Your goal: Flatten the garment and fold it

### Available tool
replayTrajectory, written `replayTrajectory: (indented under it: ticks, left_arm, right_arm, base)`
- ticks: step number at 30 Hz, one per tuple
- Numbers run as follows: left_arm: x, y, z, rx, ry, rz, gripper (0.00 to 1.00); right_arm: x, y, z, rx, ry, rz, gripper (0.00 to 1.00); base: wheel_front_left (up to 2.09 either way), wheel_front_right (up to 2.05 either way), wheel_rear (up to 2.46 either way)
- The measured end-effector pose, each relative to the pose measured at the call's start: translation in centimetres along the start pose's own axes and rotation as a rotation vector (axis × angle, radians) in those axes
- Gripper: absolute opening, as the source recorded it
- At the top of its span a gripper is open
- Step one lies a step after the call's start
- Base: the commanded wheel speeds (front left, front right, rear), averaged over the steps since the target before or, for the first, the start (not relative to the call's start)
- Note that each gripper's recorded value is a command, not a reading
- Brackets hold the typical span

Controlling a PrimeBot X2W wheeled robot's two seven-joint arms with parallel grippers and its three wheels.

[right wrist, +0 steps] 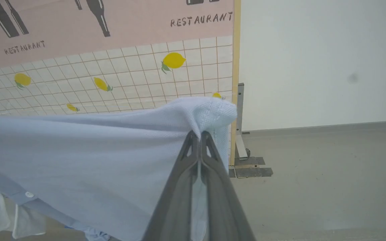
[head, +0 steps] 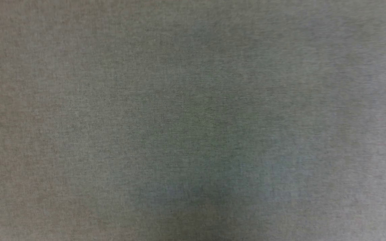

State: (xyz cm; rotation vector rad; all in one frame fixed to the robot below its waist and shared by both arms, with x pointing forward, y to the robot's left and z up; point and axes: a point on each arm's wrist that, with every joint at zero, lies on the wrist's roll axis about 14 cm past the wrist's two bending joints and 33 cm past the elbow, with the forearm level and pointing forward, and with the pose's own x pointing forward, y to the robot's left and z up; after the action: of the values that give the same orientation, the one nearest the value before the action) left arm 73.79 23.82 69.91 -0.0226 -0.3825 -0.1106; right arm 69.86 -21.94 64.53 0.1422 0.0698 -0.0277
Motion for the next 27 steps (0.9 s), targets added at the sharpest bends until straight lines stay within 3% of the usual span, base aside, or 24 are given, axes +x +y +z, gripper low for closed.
replayTrajectory:
  ticks: [7, 15, 22, 27]
  left_arm:
    - [-4.2, 0.6, -7.5, -0.051, 0.136, 0.011, 0.00]
    - [-13.9, -0.6, -12.3, -0.138, 0.310, 0.018, 0.00]
    - [-25.4, -2.0, -12.7, -0.282, 0.447, 0.064, 0.00]
    - [-33.9, -2.7, -12.7, -0.371, 0.573, 0.151, 0.00]
  right_arm:
    - [-0.8, 0.4, -9.3, 0.057, 0.149, 0.047, 0.00]
    - [-8.6, -0.1, -17.2, 0.127, 0.302, 0.071, 0.00]
    - [-18.3, -1.0, -20.2, 0.183, 0.394, 0.068, 0.00]
    - [-23.4, -1.2, -20.2, 0.208, 0.400, 0.067, 0.00]
  base:
    - [0.00, 0.00, 0.00]
    - [0.00, 0.00, 0.00]
    - [0.00, 0.00, 0.00]
    - [0.00, 0.00, 0.00]
